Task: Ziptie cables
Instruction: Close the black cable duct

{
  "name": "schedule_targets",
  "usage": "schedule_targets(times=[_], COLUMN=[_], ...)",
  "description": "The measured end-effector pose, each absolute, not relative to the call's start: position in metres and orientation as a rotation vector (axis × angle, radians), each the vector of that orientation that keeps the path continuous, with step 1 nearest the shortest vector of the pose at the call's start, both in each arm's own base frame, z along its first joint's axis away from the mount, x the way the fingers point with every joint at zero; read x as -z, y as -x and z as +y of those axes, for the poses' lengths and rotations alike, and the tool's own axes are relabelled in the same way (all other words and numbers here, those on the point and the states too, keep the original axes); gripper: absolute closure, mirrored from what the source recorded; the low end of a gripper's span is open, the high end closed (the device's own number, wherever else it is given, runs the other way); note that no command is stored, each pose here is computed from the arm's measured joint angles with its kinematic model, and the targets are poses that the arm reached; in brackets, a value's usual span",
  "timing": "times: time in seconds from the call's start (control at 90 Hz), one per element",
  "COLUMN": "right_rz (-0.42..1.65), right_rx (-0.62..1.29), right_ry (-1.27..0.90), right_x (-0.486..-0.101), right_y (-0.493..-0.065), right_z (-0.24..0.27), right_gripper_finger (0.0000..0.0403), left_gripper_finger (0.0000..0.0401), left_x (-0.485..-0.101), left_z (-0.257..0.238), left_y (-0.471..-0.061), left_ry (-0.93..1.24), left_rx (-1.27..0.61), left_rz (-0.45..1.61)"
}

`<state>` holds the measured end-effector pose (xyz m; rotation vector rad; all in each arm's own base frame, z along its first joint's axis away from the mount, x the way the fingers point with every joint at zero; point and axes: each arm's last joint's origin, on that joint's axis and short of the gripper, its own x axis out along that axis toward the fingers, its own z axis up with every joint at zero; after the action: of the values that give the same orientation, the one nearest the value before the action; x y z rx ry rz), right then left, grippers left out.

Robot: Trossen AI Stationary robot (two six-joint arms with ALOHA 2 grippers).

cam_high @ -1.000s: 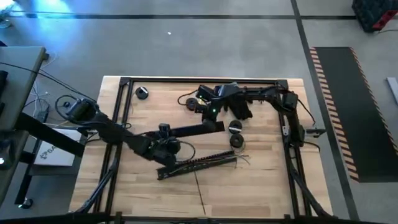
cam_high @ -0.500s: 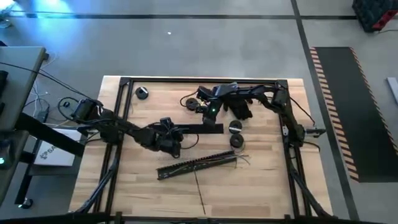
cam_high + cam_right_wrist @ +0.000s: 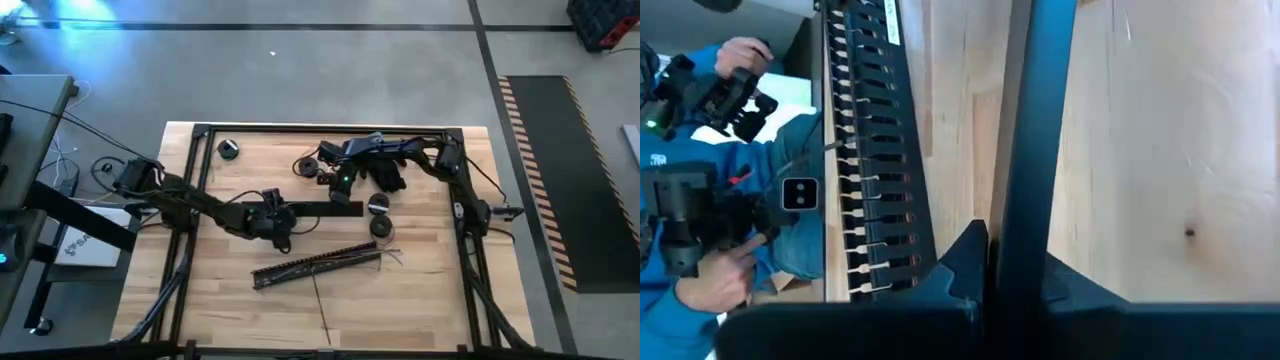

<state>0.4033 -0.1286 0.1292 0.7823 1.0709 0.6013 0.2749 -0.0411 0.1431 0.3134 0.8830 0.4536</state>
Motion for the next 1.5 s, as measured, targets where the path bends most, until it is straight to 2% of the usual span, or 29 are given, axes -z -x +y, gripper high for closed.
schedule_targets(times=[0.144, 0.278, 0.433, 0.7, 0.933, 1.056, 1.278, 1.5], right_rz=[1.054, 1.068, 1.078, 1.096, 1.101, 1.101, 1.089, 1.059], right_rx=[-0.621, -0.608, -0.592, -0.568, -0.563, -0.56, -0.569, -0.605], right_ry=[-0.77, -0.775, -0.771, -0.757, -0.75, -0.742, -0.738, -0.724], right_x=[-0.132, -0.131, -0.13, -0.129, -0.129, -0.129, -0.129, -0.131], right_y=[-0.404, -0.404, -0.403, -0.403, -0.403, -0.403, -0.404, -0.406], right_z=[-0.127, -0.127, -0.128, -0.128, -0.128, -0.128, -0.128, -0.126], right_gripper_finger=[0.0402, 0.0402, 0.0403, 0.0403, 0.0403, 0.0403, 0.0403, 0.0402], left_gripper_finger=[0.0155, 0.0155, 0.0155, 0.0155, 0.0154, 0.0137, 0.0083, 0.0073], left_x=[-0.159, -0.155, -0.149, -0.143, -0.145, -0.148, -0.15, -0.155], left_z=[-0.039, -0.031, -0.021, -0.018, -0.016, -0.015, -0.021, -0.031], left_y=[-0.277, -0.279, -0.282, -0.288, -0.291, -0.292, -0.294, -0.294], left_ry=[-0.197, -0.295, -0.343, -0.284, -0.23, -0.248, -0.39, -0.5], left_rx=[-0.444, -0.327, -0.281, -0.346, -0.325, -0.321, -0.293, -0.434], left_rz=[0.811, 0.881, 0.922, 0.898, 0.881, 0.907, 0.908, 0.851])
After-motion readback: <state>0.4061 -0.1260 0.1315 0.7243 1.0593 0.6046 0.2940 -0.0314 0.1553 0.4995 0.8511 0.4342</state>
